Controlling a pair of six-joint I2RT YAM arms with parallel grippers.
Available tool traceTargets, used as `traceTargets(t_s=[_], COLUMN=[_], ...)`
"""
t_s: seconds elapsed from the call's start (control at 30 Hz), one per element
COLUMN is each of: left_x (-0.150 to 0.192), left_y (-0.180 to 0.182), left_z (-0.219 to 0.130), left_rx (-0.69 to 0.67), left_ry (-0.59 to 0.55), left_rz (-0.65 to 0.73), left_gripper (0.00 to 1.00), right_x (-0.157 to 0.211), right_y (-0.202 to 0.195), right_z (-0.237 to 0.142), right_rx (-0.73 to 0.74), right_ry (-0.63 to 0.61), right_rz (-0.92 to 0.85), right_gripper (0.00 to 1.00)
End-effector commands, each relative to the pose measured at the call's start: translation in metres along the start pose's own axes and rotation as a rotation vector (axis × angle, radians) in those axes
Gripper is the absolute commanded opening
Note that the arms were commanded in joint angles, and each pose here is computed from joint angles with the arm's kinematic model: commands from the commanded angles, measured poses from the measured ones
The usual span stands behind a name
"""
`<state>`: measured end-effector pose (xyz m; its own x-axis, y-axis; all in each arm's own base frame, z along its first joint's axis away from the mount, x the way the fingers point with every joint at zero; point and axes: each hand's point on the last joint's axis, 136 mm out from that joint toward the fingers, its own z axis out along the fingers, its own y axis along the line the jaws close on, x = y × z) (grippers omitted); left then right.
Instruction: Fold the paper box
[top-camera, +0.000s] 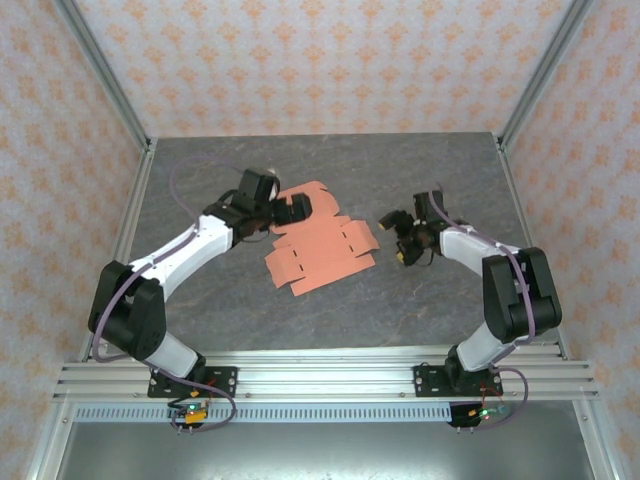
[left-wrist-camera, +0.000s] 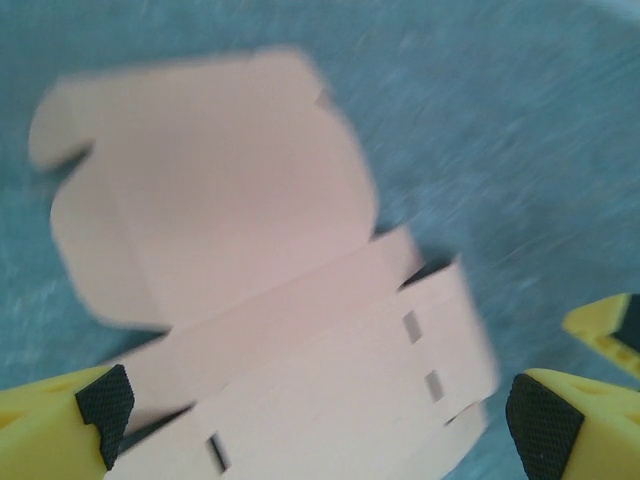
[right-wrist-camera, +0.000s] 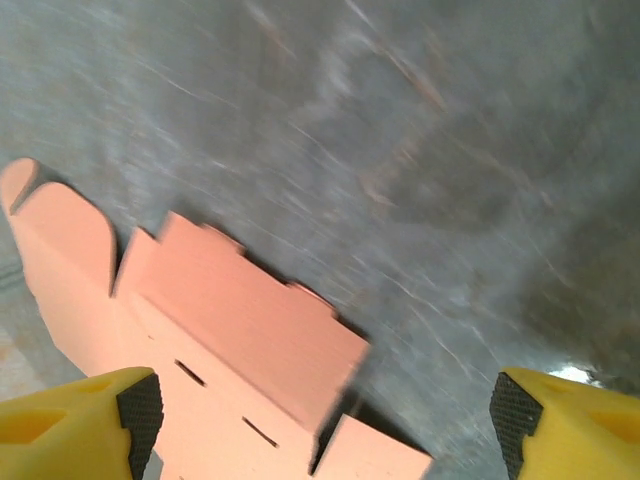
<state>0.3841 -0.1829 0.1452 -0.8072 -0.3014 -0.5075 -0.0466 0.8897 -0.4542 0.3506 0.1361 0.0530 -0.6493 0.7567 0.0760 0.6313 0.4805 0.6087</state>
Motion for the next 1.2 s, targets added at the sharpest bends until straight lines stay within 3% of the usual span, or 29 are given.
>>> traceTargets(t_s=[0.0,0.43,0.67,1.17], left_x=[0.029,0.046,0.058,0.072], left_y=[0.020,0.036,0.048,0.062], left_z=[0.022,0.031,0.033,0.038], left_rx=[-0.047,-0.106,-0.150,-0.205], left_ry=[0.058,0.085,0.126,0.160], left_rz=[-0.046,-0.042,-0.068,-0.084], left_gripper=[1.00,1.00,1.00,1.00], right_x=[0.015,0.016,0.022,0.031], right_y=[0.043,0.052,0.026,0.014], right_z=[0.003,0.019,0.017,0.015], right_rx=[-0.197,-0.298,-0.189,-0.109], right_ry=[0.067,0.067,0.062,0.076], right_rz=[0.096,0.205,0.214,0.248], right_gripper=[0.86,0.72,0.76,0.84])
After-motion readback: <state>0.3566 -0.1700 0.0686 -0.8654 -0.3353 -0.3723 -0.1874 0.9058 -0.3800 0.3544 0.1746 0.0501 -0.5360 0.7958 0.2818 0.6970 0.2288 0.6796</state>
